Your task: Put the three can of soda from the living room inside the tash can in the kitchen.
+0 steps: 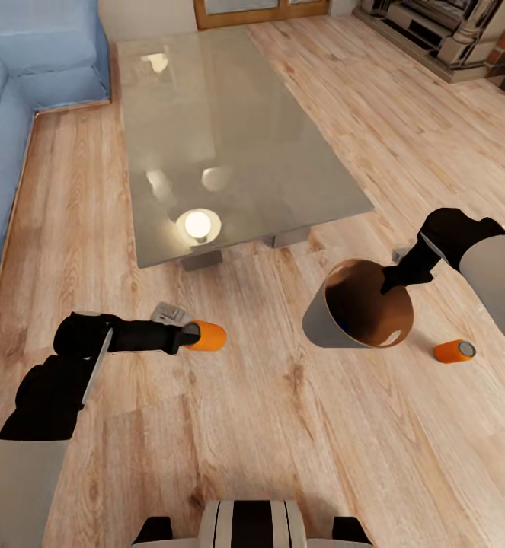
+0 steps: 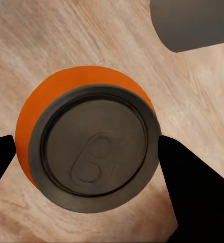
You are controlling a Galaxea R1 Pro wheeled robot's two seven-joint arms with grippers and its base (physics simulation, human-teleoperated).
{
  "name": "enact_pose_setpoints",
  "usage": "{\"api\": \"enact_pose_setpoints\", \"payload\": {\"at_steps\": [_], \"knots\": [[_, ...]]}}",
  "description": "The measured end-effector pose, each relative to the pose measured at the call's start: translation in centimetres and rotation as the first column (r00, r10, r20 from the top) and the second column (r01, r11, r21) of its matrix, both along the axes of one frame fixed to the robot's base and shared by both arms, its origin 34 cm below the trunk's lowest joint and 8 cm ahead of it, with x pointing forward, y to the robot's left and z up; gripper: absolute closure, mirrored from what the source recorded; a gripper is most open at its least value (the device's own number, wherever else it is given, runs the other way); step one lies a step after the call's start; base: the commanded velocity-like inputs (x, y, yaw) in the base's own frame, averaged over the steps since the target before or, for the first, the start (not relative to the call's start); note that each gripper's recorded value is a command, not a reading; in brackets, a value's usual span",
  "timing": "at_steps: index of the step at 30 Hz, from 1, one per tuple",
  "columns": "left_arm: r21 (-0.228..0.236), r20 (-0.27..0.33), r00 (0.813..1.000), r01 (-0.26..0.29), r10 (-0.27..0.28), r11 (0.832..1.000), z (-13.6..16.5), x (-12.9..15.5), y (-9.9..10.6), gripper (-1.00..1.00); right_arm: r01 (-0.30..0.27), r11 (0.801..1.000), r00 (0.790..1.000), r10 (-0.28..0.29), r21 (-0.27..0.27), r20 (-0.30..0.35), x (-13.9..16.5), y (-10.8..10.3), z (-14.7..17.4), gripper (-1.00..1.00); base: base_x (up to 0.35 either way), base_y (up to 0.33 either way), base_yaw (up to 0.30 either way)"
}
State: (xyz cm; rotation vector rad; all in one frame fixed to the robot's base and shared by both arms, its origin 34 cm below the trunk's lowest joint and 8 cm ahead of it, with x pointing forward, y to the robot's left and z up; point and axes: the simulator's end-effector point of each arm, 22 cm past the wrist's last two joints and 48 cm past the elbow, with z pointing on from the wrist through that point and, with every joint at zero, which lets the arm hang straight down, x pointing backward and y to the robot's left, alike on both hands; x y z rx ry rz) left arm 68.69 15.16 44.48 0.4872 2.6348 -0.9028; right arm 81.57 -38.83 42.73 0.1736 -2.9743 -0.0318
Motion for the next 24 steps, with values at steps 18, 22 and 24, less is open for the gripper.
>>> {"api": "enact_pose_setpoints", "payload": {"at_steps": [18,22,24], "knots": [[-0.309,-0.115,0.984,0.092,-0.133,0.947,9.0,6.2,-2.9,1.0,-0.073,0.997,0.995,0.075,0.038,-0.07,-5.1,4.0,-2.7,1.0,0.0,0.0,0.0],[-0.313,-0.118,0.984,0.087,-0.13,0.946,10.1,7.0,-2.8,1.0,-0.051,0.997,0.996,0.055,0.059,-0.068,-5.1,4.5,-2.0,1.0,0.0,0.0,0.0],[-0.322,-0.119,0.984,0.088,-0.132,0.943,10.7,7.2,-2.9,1.0,-0.047,0.997,0.996,0.051,0.059,-0.072,-5.2,4.3,-1.7,1.0,0.0,0.0,0.0]]}}
